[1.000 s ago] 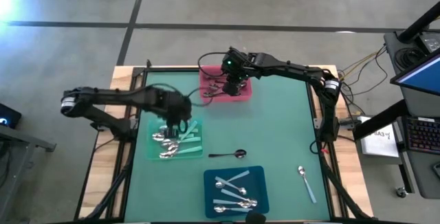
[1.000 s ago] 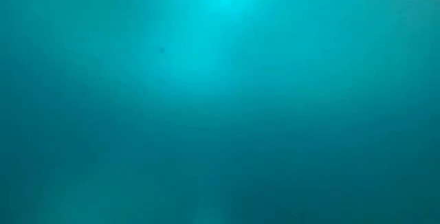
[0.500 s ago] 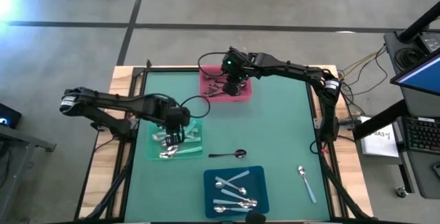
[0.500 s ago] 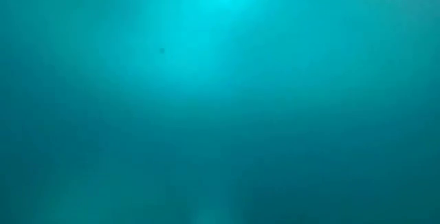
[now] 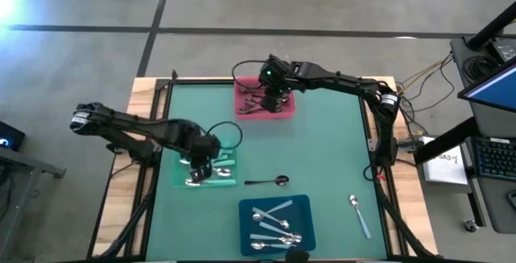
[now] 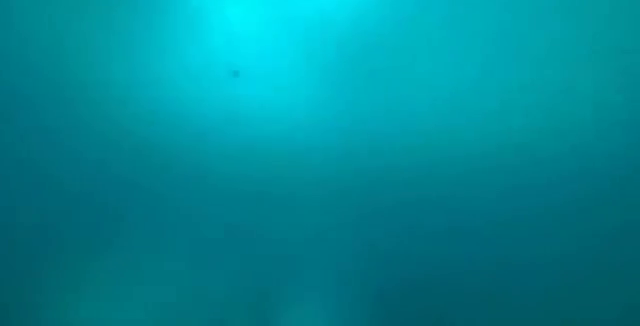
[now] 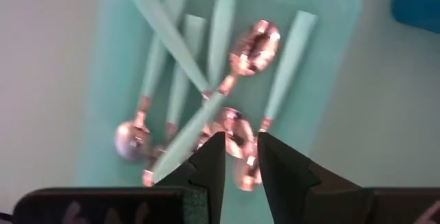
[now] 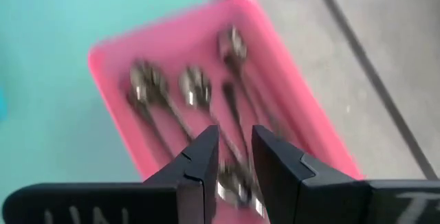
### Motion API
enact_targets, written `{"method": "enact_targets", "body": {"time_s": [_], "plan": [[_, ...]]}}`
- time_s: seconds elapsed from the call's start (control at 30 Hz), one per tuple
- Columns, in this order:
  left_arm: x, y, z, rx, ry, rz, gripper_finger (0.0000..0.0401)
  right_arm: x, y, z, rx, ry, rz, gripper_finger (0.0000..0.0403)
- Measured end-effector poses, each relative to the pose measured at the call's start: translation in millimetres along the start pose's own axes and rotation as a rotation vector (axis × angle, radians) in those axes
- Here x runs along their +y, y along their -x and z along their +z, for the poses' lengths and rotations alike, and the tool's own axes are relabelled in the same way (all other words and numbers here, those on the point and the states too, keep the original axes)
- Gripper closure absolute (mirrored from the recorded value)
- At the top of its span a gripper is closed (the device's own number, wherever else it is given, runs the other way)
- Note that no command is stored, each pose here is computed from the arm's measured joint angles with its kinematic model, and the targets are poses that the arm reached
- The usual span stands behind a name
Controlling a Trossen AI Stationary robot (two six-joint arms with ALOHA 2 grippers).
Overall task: Sort silverware by color (type)
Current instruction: Put the black spoon into the red bin
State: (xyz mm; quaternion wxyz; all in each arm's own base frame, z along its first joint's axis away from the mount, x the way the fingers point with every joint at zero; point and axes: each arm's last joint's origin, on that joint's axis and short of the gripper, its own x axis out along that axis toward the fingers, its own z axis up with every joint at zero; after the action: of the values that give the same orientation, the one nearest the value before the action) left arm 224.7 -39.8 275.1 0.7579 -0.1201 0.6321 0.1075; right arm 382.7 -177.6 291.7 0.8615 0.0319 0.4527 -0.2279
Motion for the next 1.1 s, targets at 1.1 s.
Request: {"method": "enact_targets", "body": {"time_s": [1.1], "plan": [[-26, 1, -22, -0.133, -0.264, 0.282, 0.0335, 1, 3, 9, -0.088, -0.073, -0.053, 0.0323]]}}
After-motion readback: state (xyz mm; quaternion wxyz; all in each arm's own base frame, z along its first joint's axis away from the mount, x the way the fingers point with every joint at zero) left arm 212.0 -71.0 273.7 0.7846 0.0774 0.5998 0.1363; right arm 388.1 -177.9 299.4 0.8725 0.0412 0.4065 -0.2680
